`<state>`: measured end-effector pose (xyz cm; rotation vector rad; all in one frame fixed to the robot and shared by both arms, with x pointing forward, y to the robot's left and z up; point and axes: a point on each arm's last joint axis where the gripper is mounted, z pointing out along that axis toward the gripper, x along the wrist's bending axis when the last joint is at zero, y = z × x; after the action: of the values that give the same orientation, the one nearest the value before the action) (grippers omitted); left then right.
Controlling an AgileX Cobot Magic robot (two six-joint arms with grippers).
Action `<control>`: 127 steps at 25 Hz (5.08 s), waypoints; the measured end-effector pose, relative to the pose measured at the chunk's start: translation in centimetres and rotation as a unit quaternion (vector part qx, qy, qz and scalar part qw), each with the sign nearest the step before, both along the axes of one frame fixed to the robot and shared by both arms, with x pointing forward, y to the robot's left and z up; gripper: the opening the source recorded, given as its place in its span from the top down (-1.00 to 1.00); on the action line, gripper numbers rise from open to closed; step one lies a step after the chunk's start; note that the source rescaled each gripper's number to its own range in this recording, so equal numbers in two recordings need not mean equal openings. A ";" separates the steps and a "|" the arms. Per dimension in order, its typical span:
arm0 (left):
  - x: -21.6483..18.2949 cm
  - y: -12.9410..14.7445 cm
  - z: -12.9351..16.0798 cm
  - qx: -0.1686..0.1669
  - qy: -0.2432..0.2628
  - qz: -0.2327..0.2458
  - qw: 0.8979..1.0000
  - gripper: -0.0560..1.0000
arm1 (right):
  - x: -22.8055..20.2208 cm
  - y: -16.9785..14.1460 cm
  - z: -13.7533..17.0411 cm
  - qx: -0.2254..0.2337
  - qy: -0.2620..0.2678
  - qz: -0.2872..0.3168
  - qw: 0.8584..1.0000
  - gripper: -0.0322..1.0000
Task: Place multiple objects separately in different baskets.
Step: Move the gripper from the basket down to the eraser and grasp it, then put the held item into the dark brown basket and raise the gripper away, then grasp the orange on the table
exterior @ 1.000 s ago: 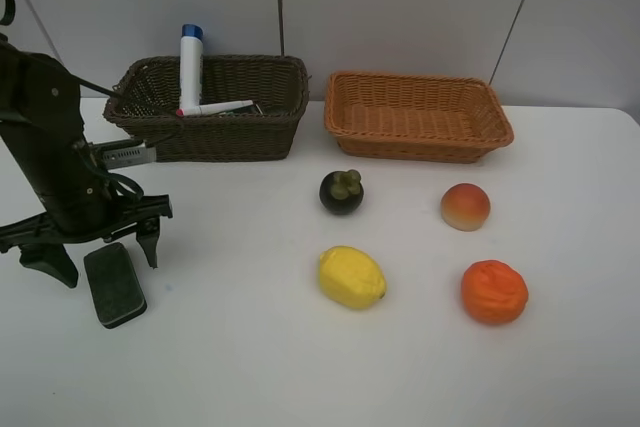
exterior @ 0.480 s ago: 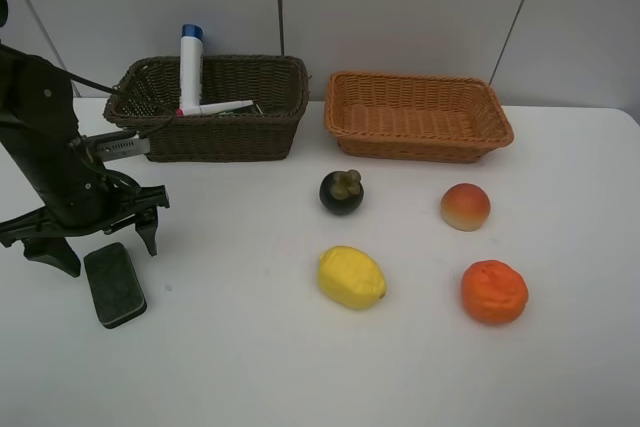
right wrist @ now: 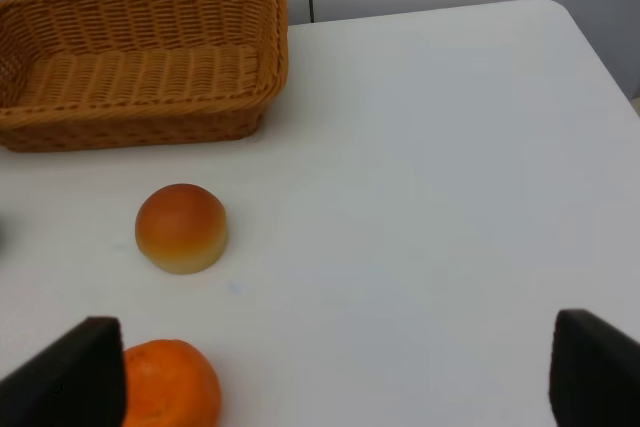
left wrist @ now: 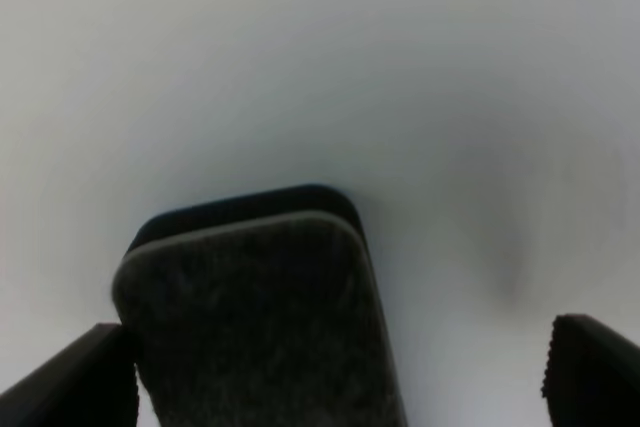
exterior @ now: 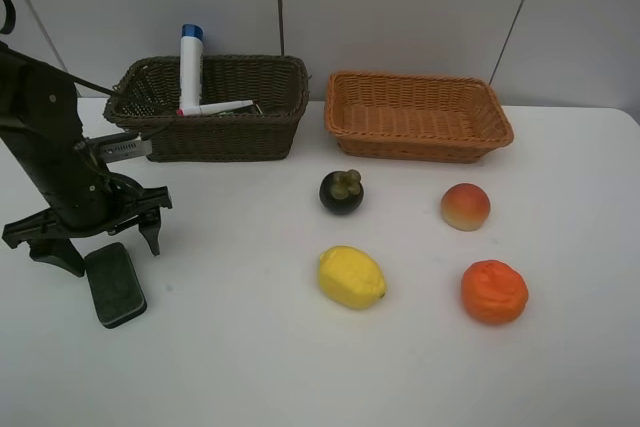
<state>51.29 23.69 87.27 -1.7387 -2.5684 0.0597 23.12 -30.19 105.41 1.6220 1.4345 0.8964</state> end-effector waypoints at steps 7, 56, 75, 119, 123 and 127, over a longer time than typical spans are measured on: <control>0.2 -0.1 -1.8 -0.003 0.019 0.012 1.000 -1.00 | 0.0 0.0 0.0 0.000 0.000 0.000 1.000 -0.66; 19.1 -4.3 7.8 -0.041 -0.484 -0.118 0.866 -0.88 | 0.0 0.0 0.0 0.000 0.000 0.000 1.000 -0.66; 12.1 -0.6 18.2 -0.031 -0.276 -0.144 0.950 -1.00 | 0.0 0.0 0.0 0.000 0.000 0.000 1.000 -0.66; -29.8 6.7 17.5 0.080 -0.457 -0.247 0.851 -1.00 | 0.0 0.0 0.0 0.000 0.000 0.000 1.000 -0.66; -29.8 6.5 17.5 0.068 -0.459 -0.252 0.849 -1.00 | 0.0 0.0 0.0 0.000 0.000 0.000 1.000 -0.66; -29.4 6.2 17.6 0.054 -0.480 -0.241 0.842 -1.00 | 0.0 0.0 0.0 0.000 0.000 0.000 1.000 -0.66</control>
<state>21.88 29.92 104.89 -2.7871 -2.3455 -1.2391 23.12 -30.19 105.41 1.6220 1.4345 0.8964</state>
